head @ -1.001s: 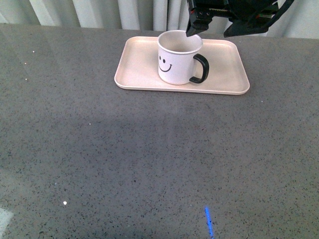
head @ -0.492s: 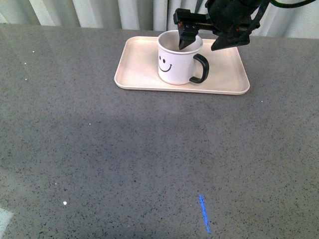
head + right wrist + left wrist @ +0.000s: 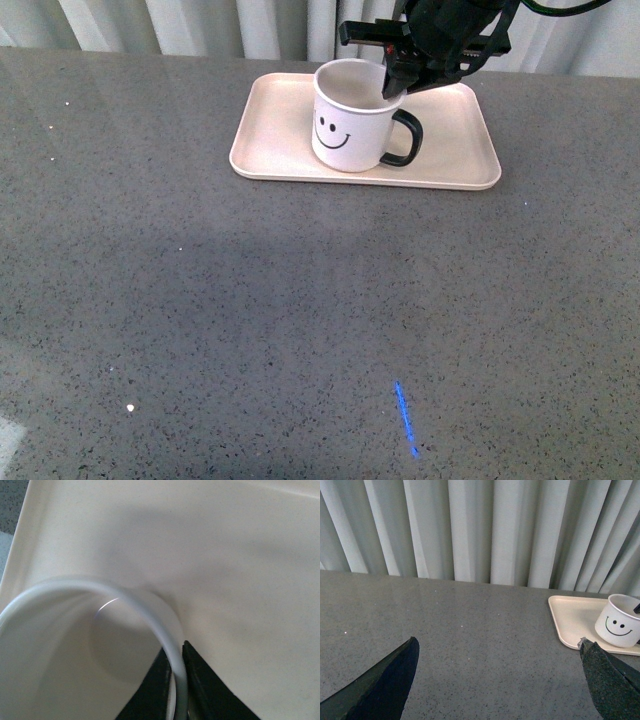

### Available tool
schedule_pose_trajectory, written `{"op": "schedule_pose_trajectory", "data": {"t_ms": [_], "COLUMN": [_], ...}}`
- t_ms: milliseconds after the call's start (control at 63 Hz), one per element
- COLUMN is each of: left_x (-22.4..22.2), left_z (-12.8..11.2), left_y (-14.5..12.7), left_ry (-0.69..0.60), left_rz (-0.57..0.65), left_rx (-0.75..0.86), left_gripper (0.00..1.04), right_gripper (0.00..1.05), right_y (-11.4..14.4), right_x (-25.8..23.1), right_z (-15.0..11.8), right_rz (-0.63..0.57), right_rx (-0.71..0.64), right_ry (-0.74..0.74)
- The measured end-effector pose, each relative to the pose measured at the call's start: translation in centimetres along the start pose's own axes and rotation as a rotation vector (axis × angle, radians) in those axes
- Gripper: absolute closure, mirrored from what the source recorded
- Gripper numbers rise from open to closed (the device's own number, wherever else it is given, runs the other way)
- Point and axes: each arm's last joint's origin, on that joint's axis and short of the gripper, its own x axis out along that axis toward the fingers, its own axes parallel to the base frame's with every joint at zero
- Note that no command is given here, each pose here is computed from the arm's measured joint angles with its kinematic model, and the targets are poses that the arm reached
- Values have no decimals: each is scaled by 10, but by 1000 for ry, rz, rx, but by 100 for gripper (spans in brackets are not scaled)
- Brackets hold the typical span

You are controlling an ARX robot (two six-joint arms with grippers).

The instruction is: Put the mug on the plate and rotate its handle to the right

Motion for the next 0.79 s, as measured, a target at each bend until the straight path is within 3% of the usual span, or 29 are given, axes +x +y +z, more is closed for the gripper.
{"op": "schedule_pose_trajectory", "data": {"t_ms": [397, 635, 794], "left_x": [0, 0, 0], "left_z": [0, 0, 0], "left_y": [0, 0, 0], "left_ry": [0, 0, 0], "left_rz": [0, 0, 0], "left_rx": [0, 0, 0], "left_gripper": [9, 9, 9], "right_gripper": [103, 103, 103], "right_y": [-16, -44, -39], "right_x": [-26, -23, -21], "right_z": [29, 30, 29], "right_rz": [41, 118, 163], "right_rx": [-113, -326, -470], "right_ry": [-29, 0, -5]}}
